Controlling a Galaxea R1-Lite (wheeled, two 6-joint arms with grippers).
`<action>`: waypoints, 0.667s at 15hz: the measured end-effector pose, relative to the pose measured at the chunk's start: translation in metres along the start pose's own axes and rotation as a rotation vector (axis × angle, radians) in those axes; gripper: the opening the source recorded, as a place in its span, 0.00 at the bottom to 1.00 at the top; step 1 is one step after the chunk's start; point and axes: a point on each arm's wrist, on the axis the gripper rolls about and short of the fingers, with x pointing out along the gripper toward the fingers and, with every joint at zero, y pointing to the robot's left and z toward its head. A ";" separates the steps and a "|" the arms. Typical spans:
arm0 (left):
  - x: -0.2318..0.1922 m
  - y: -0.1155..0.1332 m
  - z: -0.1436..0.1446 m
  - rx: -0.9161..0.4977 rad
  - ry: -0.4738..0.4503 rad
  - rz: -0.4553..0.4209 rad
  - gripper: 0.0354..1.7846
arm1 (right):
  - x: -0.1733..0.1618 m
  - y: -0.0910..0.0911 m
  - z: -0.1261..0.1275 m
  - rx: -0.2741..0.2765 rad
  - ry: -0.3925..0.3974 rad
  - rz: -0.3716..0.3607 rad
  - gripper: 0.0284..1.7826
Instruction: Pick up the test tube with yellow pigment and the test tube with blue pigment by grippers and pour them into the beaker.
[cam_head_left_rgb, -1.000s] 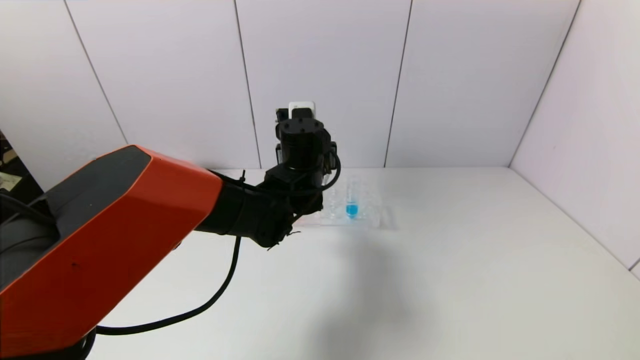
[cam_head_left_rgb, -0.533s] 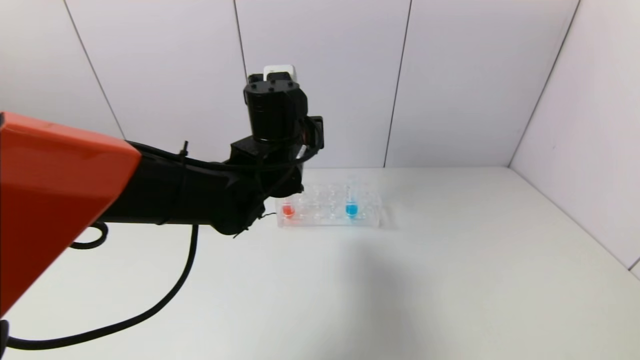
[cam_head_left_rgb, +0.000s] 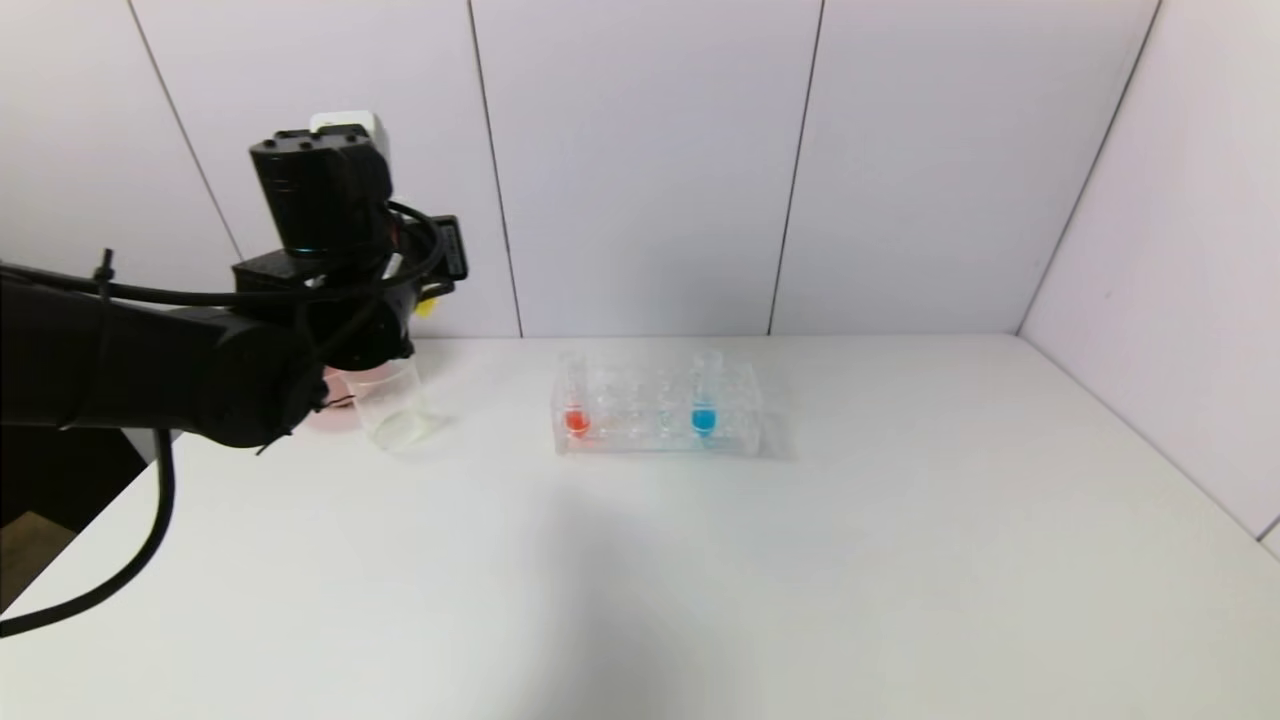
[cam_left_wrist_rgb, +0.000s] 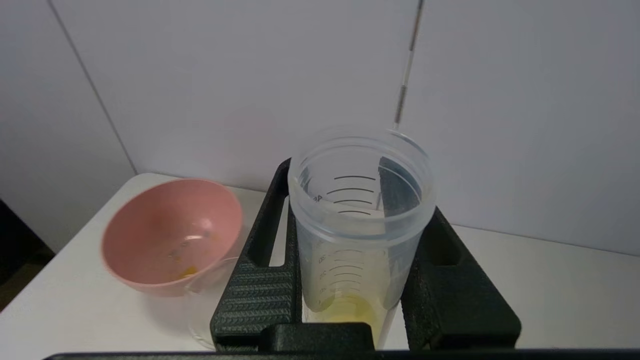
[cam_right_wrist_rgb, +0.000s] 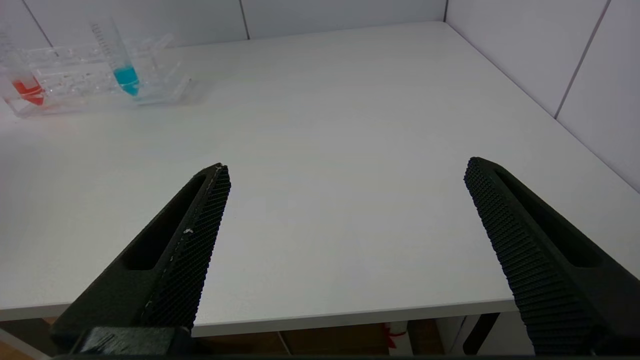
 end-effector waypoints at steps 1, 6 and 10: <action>0.003 0.019 0.002 0.006 0.002 0.034 0.29 | 0.000 0.000 0.000 0.000 0.000 0.000 0.96; 0.004 0.090 0.000 0.030 0.028 0.139 0.29 | 0.000 0.000 0.000 0.000 0.000 0.000 0.96; 0.002 0.112 -0.003 0.037 0.042 0.176 0.29 | 0.000 0.000 0.000 0.001 0.000 0.000 0.96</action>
